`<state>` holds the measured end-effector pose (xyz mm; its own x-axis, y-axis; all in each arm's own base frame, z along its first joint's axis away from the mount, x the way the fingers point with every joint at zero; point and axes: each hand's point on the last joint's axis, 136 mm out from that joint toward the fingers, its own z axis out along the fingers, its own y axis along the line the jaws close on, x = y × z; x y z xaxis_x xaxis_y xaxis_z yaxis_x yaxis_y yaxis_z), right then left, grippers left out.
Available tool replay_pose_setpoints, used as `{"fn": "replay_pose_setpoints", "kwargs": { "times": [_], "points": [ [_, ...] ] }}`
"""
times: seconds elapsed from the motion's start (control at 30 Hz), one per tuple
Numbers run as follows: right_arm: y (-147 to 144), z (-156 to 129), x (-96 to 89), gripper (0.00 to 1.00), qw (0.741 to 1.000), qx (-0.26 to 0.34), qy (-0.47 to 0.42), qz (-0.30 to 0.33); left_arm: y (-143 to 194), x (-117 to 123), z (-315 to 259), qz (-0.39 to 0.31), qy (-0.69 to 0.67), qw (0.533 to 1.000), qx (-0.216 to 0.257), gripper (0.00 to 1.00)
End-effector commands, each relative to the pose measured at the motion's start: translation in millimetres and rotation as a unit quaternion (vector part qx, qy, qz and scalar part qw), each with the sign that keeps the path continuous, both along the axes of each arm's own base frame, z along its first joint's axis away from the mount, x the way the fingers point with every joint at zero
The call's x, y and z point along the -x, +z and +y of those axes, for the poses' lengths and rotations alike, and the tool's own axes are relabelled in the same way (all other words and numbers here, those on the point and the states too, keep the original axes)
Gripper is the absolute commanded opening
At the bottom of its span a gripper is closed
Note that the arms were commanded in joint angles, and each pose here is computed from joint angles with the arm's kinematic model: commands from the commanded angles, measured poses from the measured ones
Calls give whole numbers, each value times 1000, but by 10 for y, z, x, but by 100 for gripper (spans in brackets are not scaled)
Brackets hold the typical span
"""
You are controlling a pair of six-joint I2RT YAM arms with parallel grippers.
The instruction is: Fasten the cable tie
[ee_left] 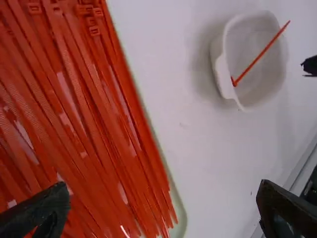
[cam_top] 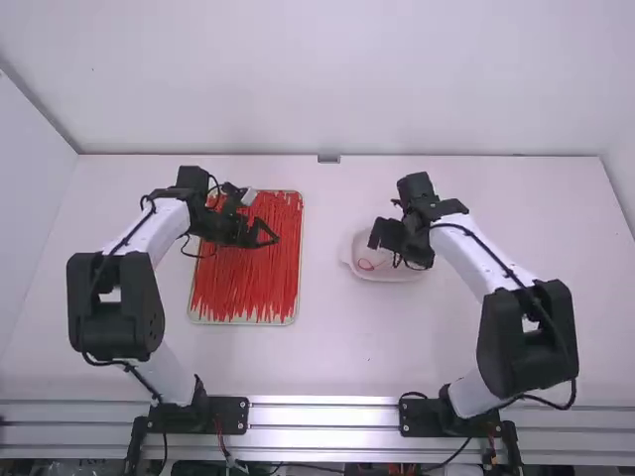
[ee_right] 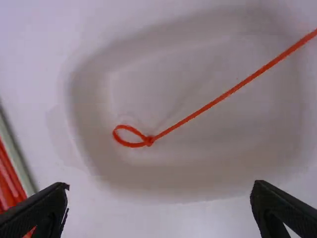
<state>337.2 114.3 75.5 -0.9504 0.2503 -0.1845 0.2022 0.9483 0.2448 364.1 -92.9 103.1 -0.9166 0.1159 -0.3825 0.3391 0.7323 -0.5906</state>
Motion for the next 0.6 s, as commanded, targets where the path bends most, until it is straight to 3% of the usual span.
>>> {"fn": "replay_pose_setpoints", "kwargs": {
  "times": [0.0, 0.13, 0.57],
  "points": [
    [229, 93, -35, 98, 999, 0, 12, -33, 164, -7, -31, -24, -6, 1000, -2, 99],
    [302, 97, -40, 98, 998, 19, 21, -57, 151, 4, -44, -26, -5, 1000, -11, 98],
    [457, -590, -139, 80, 986, 57, 2, -155, 142, 107, 10, -56, 62, 994, -68, 81]
  ]
}}
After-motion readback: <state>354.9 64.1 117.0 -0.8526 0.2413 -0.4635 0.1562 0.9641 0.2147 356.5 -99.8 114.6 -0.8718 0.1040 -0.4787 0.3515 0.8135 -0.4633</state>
